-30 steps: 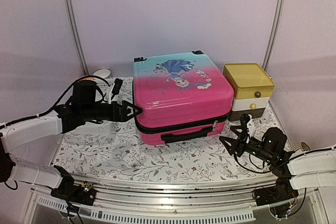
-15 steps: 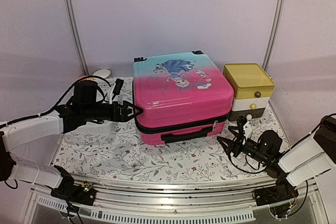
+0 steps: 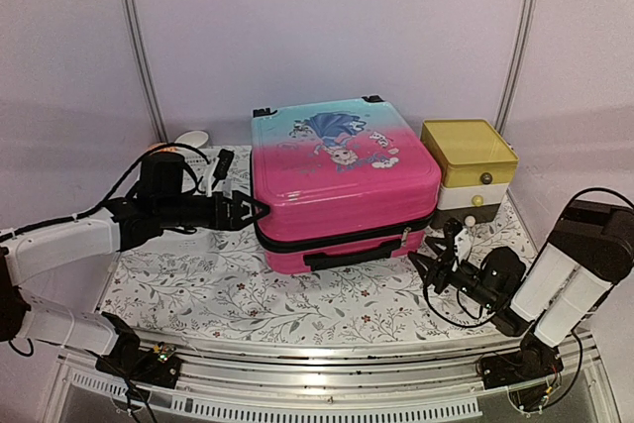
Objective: Open, take out, and arrange the luggage
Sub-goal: Pick up the zipper from the luggage.
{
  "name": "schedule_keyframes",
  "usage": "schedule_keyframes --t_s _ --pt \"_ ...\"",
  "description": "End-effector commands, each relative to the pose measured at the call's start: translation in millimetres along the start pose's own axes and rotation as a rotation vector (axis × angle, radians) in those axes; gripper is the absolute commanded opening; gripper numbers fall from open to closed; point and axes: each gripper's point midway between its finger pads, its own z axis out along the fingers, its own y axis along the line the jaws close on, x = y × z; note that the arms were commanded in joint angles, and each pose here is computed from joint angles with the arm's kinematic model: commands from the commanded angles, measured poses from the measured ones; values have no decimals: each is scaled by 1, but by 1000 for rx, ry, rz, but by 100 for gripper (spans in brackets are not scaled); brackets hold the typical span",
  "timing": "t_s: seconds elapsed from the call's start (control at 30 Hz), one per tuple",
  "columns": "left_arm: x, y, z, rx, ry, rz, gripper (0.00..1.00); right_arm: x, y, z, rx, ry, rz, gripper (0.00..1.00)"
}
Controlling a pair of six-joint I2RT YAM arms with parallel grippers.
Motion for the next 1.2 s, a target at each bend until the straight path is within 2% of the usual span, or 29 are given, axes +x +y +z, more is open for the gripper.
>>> schedule_keyframes --t_s 0.0,0.57,0.87,1.03,1.17 --pt "3 7 2 -10 4 4 98 -26 1 10 5 -110 -5 60" --pt "5 9 3 -19 9 10 98 -20 -9 30 133 -120 5 58" --pt "6 11 4 -23 14 14 98 -14 -18 41 195 -102 14 52" --pt "6 11 4 -25 14 16 98 -14 -21 47 219 -112 19 41" --pt "5 11 4 -27 13 16 98 -18 -22 51 222 -126 18 28"
